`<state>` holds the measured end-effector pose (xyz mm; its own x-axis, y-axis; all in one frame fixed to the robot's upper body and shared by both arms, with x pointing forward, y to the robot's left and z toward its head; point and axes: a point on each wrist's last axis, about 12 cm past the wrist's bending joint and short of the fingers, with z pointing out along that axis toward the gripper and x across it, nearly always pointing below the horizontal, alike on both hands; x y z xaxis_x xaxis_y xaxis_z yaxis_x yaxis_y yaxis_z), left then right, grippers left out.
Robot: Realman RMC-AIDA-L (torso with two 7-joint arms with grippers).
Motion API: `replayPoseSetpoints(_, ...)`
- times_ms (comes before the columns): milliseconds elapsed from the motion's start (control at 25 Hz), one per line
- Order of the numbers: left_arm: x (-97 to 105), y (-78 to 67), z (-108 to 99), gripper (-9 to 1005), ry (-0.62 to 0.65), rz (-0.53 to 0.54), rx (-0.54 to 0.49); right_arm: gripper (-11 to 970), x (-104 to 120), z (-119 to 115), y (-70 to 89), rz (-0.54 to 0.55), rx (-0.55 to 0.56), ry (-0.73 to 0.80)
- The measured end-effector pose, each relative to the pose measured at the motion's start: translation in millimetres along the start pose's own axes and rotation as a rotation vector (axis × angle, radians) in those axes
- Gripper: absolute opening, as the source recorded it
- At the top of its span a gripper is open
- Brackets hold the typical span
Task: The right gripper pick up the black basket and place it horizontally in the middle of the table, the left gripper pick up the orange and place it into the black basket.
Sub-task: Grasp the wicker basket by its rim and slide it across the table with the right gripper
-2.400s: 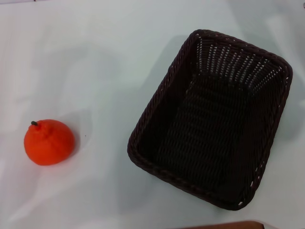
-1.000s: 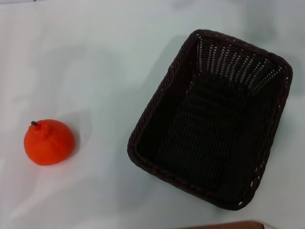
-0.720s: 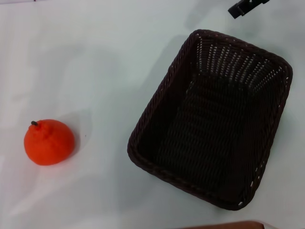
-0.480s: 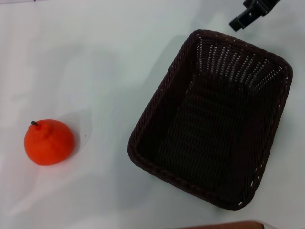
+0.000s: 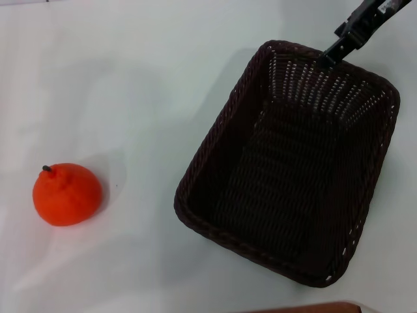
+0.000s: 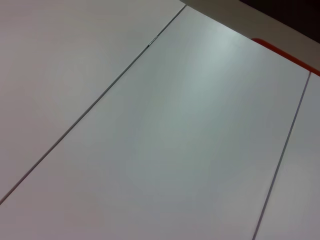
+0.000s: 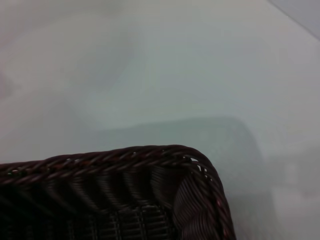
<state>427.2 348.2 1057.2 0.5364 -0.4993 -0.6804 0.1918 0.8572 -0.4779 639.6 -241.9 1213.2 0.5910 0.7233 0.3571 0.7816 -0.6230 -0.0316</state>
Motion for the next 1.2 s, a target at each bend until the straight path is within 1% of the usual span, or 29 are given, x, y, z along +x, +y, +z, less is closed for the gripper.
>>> replayPoseSetpoints(320,1,0.9,0,903,0.008,-0.002,-0.009,667,-9,32,0.3,-0.002,0.039,-0.035)
replayPoseSetpoints(560,2,0.9,0,903,0.01,-0.003,-0.01,655,-12,38,-0.7,-0.01,0.058,-0.034)
replayPoseSetpoints(840,3,1.1,2,902,0.018,-0.006,-0.013,389,-21,39,0.8,0.013,0.068,-0.046)
replayPoseSetpoints(1000,4,0.9,2,902,0.019,-0.007,-0.012,237,-26,39,2.0,0.05,0.09,-0.041)
replayPoseSetpoints(1160,4,1.0,3,902,0.022,-0.008,-0.013,216,-35,31,4.5,0.123,0.15,0.006)
replayPoseSetpoints(1200,5,1.1,3,902,0.023,-0.008,-0.014,211,-38,28,6.1,0.154,0.174,0.039)
